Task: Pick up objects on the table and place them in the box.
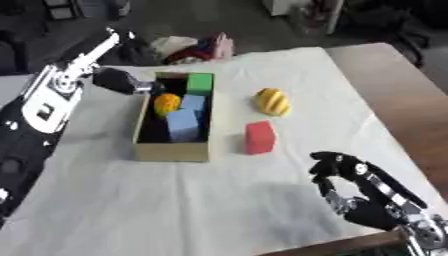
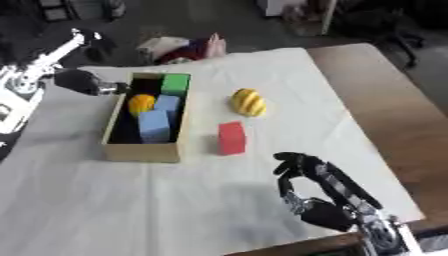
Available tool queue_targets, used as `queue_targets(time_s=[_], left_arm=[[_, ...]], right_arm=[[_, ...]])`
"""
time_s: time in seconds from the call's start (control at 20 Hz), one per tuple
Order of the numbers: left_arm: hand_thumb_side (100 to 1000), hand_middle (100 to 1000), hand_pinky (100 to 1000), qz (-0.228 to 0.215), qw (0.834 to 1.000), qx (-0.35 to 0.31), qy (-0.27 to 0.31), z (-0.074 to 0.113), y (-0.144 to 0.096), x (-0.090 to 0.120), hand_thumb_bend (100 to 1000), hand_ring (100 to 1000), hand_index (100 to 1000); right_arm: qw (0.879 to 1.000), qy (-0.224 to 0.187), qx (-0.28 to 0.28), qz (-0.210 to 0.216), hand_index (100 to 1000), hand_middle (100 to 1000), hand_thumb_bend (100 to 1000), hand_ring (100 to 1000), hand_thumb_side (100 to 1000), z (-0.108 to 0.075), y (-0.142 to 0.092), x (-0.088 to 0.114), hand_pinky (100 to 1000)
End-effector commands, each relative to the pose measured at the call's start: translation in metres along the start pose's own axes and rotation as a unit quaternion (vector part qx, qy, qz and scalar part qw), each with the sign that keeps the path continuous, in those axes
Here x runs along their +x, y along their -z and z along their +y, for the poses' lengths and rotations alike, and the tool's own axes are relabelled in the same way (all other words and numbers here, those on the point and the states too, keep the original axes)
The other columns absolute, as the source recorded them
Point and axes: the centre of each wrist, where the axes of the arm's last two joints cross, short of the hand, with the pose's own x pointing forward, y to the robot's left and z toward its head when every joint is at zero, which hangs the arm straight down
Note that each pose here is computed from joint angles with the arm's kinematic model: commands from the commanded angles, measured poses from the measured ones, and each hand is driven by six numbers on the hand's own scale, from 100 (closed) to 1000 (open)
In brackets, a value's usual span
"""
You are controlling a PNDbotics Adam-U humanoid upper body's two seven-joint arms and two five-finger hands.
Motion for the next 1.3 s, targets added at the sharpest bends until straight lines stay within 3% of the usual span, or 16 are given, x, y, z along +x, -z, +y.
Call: queue_targets(time_s=[0.05,0.25,0.3,0.35,0.5,0.7,0.85,1.0,1.15,1.3], left_arm=[[351,616,662,-0.042,0.997,0.069,-0.012,0.041,-0.029,0.018,694,598,769],[350,616,659,-0.059,0.988,0.12,-0.081,0.03,-0.07,0.028,679,604,762],[270,616,658,-0.062,0.985,0.127,-0.095,0.025,-0.079,0.031,901,604,762],[353,616,658,-0.063,0.983,0.132,-0.11,0.018,-0.086,0.033,675,604,762],[361,615,656,-0.059,0.977,0.139,-0.15,-0.005,-0.106,0.038,674,604,760],[377,614,652,-0.022,0.972,0.132,-0.192,-0.039,-0.123,0.034,672,603,760],[390,611,649,0.011,0.965,0.12,-0.231,-0.068,-0.133,0.029,671,601,758],[393,609,648,0.031,0.958,0.105,-0.264,-0.093,-0.14,0.027,671,599,757],[396,609,647,0.037,0.952,0.098,-0.289,-0.109,-0.143,0.029,668,600,757],[397,607,647,0.034,0.949,0.095,-0.3,-0.116,-0.143,0.032,667,598,757]], right_arm=[[0.998,-0.055,-0.009,-0.012,890,674,100,665,420,-0.028,0.004,0.01,776],[0.992,-0.123,-0.007,-0.022,898,685,100,675,402,-0.061,0.017,0.019,780],[0.99,-0.137,-0.005,-0.024,900,690,100,678,521,-0.068,0.021,0.021,781],[0.988,-0.151,-0.002,-0.027,903,694,100,682,396,-0.075,0.025,0.023,782],[0.982,-0.187,0.019,-0.028,913,716,100,700,387,-0.094,0.037,0.024,786],[0.971,-0.228,0.069,-0.005,936,774,104,754,359,-0.124,0.057,0.018,800],[0.966,-0.234,0.102,0.04,951,841,154,817,334,-0.141,0.075,0.002,825],[0.961,-0.224,0.12,0.105,951,849,204,841,360,-0.149,0.091,-0.024,833],[0.953,-0.211,0.127,0.179,956,878,246,868,396,-0.14,0.1,-0.054,845],[0.945,-0.204,0.095,0.238,951,876,265,871,416,-0.129,0.102,-0.076,850]])
